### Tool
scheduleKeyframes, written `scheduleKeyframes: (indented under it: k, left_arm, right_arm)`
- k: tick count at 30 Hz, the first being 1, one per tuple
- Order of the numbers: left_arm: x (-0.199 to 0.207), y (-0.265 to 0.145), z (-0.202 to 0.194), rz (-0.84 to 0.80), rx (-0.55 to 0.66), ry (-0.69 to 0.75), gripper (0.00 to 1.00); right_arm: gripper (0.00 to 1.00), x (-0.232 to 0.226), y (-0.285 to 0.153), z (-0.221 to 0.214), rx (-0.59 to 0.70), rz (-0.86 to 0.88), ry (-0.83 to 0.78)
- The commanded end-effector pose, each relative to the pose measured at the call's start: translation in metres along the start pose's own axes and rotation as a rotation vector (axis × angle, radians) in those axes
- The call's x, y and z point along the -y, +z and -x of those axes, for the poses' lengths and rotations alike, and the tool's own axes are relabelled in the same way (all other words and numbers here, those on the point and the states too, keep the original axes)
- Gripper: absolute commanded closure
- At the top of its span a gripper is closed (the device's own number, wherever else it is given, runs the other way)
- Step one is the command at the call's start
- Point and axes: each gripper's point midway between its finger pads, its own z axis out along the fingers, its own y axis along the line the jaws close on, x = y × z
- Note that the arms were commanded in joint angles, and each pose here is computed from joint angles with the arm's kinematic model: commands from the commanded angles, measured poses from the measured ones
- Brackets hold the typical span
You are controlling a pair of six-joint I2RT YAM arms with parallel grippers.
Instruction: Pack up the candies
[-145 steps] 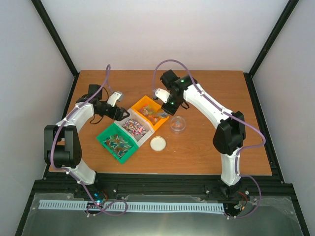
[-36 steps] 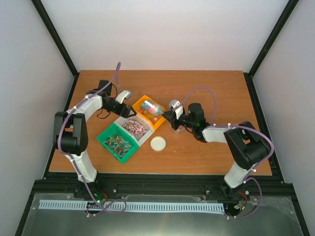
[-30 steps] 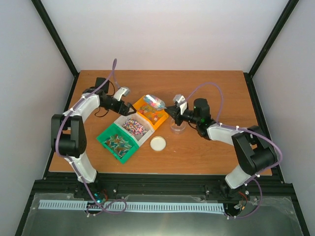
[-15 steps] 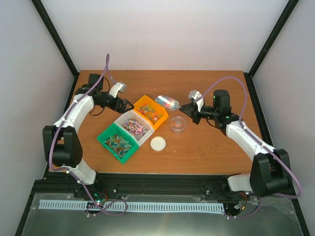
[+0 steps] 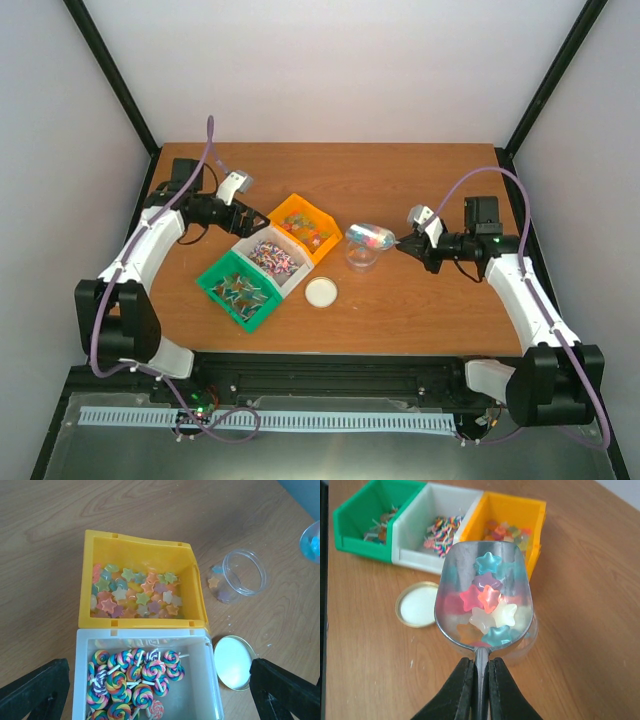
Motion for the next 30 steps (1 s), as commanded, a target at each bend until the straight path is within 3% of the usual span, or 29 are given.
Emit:
scheduleKeyframes:
  k: [1, 6, 14, 30]
  left_arm:
    - [-0.004, -0.012, 0.012, 0.066, 0.077, -0.009, 0.0]
    - [-0.005, -0.017, 0.015, 0.102, 0.114, 0.001, 0.0]
    - [0.003, -0.016, 0.016, 0.041, 0.077, 0.047, 0.0]
    - [0.005, -0.019, 0.021, 0.038, 0.105, 0.049, 0.0]
  right_arm:
    - [0.97, -0.008, -0.013, -0.02, -0.097, 0.008, -0.048]
    - [0.97, -0.002, -0.011, -0.045, -0.195, -0.003, -0.016]
    - [0.97, 0.009, -0.012, -0.06, -0.302, -0.023, 0.031]
    - [0.97, 0.024, 0.002, -0.058, -0.432, -0.045, 0.047]
